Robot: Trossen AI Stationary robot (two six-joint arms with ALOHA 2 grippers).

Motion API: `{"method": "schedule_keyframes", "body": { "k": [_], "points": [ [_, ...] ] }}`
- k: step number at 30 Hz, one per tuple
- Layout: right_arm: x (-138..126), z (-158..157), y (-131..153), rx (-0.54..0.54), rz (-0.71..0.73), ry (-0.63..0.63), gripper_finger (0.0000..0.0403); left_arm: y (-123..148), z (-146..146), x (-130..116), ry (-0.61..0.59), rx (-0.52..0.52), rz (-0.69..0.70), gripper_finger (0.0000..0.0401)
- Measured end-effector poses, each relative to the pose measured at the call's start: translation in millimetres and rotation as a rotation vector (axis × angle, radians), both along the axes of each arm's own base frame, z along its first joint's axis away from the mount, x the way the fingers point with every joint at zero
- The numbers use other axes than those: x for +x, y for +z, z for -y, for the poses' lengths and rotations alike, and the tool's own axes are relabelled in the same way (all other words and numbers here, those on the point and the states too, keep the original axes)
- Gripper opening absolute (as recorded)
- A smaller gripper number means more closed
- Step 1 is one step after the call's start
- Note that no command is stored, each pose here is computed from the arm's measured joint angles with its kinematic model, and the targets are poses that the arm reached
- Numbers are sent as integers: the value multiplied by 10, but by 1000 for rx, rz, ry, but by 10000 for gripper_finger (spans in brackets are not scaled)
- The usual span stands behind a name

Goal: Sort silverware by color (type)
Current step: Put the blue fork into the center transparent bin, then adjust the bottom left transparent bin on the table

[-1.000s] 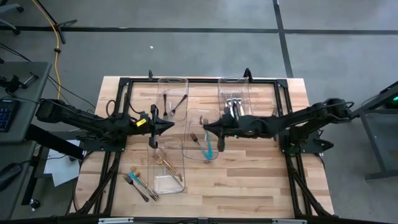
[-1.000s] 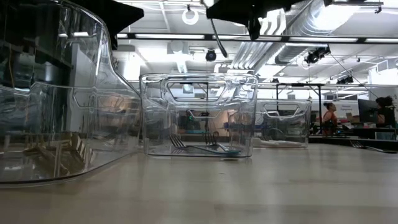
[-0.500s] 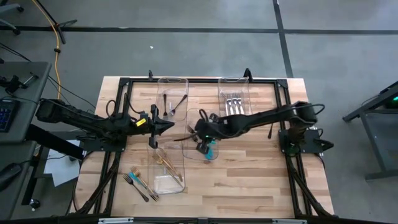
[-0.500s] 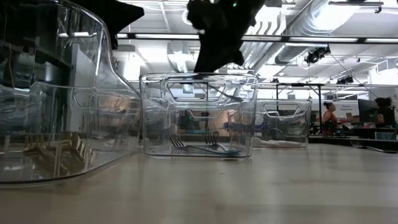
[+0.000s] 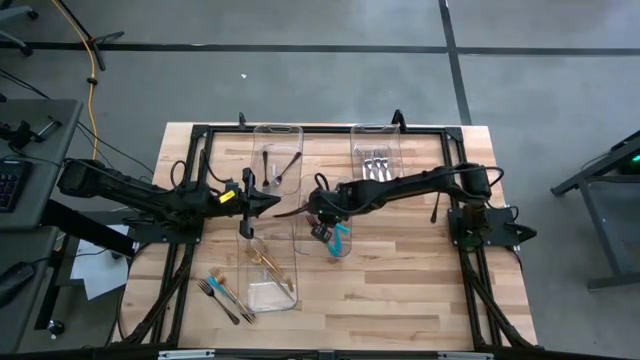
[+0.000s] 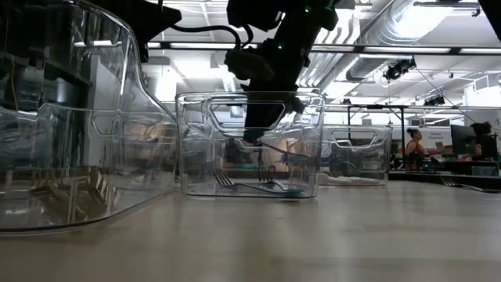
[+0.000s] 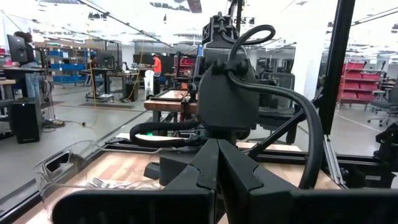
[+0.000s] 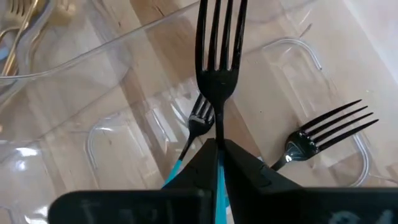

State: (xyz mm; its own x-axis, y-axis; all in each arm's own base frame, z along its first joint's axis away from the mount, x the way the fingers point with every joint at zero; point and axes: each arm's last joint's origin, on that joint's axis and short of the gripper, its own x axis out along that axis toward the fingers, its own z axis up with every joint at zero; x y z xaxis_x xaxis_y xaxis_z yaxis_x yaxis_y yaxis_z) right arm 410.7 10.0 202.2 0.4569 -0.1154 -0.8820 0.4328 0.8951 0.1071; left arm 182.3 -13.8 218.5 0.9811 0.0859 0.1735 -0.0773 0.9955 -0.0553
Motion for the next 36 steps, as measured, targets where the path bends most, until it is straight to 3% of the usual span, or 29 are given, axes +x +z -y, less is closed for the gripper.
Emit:
{"method": "schedule_keyframes", "body": {
  "k": [10, 16, 20, 25, 30, 36],
  "points": [
    [-7, 6, 5, -31, -12, 57, 71, -1, 0, 0, 0, 0, -1, 1],
    [-127, -23, 227, -136, -23, 179, 100, -1, 0, 0, 0, 0, -1, 1],
    [-416, -172, 404, -301, -43, 174, 103, 27, -2, -19, 0, -2, 16, 1],
    [-1067, -224, 465, -329, 4, 47, 103, 41, 3, -31, -24, 2, 22, 1],
    [-1634, -255, 455, -292, 265, -55, 103, 28, 5, -27, -27, 4, 10, 1],
    [-1884, -210, 468, -359, 729, 3, 103, 9, 5, -24, -26, 6, -10, 1]
  ]
}}
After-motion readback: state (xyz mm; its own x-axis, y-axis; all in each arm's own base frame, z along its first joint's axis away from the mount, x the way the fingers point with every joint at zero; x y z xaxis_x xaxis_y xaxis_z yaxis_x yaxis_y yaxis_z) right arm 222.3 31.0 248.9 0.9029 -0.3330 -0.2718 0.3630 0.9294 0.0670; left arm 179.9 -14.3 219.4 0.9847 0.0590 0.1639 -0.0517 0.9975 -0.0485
